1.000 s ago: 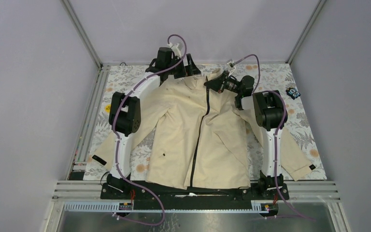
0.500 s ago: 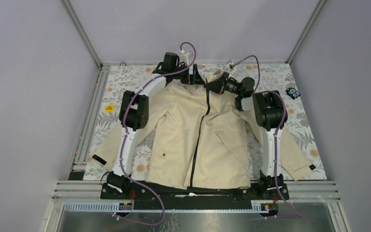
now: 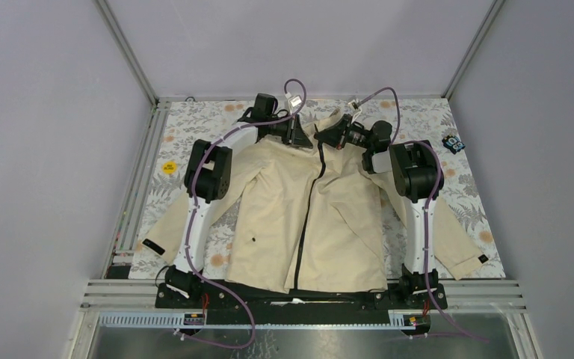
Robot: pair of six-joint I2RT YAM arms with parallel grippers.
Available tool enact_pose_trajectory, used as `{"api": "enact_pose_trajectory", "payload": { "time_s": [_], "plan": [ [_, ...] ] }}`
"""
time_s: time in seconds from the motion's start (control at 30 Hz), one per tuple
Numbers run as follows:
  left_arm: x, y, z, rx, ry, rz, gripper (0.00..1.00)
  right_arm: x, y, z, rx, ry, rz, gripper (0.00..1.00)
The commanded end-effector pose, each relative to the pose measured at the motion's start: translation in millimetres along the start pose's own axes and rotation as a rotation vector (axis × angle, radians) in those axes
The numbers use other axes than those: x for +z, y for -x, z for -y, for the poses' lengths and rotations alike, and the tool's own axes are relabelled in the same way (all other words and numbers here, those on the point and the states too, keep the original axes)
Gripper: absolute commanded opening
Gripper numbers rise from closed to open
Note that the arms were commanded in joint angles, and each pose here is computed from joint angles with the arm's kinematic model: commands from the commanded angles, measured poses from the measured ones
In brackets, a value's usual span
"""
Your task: Zip up the jacket
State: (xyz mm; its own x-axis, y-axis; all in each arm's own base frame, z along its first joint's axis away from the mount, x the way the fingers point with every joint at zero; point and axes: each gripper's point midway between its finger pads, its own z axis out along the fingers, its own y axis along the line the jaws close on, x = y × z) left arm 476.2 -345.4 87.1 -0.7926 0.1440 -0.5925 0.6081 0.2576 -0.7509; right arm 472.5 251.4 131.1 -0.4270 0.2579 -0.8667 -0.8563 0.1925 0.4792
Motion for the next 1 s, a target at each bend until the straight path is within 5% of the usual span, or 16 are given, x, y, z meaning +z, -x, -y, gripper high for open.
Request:
{"api": "enact_pose_trajectory", "payload": {
  "time_s": [0.0, 0.33, 0.53, 0.97],
  "plan": [
    [-23.5, 51.4, 34.5, 0.145, 0.033, 0.136, 0.00, 5.1, 31.9, -28.4, -0.125, 0.059, 0.023, 0.00],
    [-67.0, 108.4, 44.5, 0.090, 0.104, 0.382, 0.00, 1.5, -13.9, -16.1, -0.119, -0.067, -0.107, 0.00],
    [-66.5, 109.2, 39.6, 0.038, 0.099, 0.396, 0.00, 6.7, -49.5, -31.9, -0.141, -0.074, -0.212, 0.00],
    [-65.6, 126.9, 19.3, 0.018, 0.193, 0.396, 0.00, -3.1, -101.5, -78.4, 0.072, -0.151, -0.170, 0.00]
  ]
}}
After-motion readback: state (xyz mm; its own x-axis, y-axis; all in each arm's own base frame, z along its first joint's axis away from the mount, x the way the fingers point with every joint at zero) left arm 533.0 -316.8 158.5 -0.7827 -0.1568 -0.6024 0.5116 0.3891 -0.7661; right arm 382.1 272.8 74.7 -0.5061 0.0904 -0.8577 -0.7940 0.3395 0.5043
